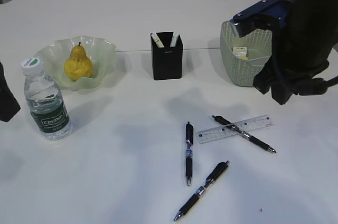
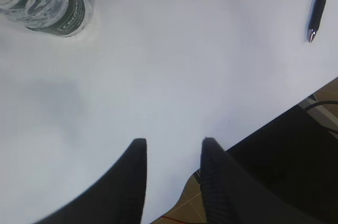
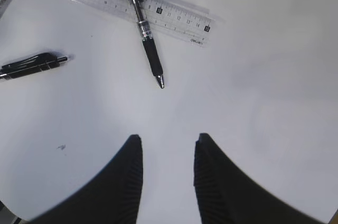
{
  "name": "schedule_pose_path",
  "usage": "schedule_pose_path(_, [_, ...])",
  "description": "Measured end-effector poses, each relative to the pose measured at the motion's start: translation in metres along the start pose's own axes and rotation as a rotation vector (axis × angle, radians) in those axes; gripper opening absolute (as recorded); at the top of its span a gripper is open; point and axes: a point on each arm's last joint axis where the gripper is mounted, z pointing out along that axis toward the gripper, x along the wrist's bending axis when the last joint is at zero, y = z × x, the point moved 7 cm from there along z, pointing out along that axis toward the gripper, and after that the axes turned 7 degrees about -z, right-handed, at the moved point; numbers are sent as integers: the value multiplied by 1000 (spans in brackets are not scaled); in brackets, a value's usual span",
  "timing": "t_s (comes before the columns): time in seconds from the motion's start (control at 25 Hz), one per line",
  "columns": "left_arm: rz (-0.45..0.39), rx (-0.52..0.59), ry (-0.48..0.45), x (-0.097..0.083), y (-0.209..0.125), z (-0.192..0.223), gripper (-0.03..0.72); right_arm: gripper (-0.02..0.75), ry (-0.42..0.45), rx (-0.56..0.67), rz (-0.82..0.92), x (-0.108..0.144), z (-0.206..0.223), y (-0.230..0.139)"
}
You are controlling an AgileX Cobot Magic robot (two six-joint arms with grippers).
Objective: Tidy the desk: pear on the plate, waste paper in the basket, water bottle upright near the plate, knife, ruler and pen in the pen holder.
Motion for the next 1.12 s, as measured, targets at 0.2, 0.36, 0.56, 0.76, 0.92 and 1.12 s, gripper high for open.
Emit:
schedule_pose_path(0.2, [0, 0, 0, 0, 0, 0, 239, 280, -20, 21, -36, -3, 8, 2])
schedule_pose_path(0.36, [0, 0, 0, 0, 0, 0, 239, 280, -24, 24, -121, -4, 8, 2])
schedule_pose_path(0.56, [1, -1, 4, 1, 0, 0, 239, 280, -23, 25, -122, -4, 10, 2])
schedule_pose_path(0.76, [1, -1, 4, 1, 0, 0, 239, 280, -24, 24, 2, -4, 11, 3])
schedule_pose_path(0.92, [1, -1, 4, 1, 0, 0, 239, 280, -22, 23, 84, -3, 11, 3])
schedule_pose_path(1.12, [1, -1, 4, 1, 0, 0, 239, 280, -14, 20, 226, -2, 11, 3])
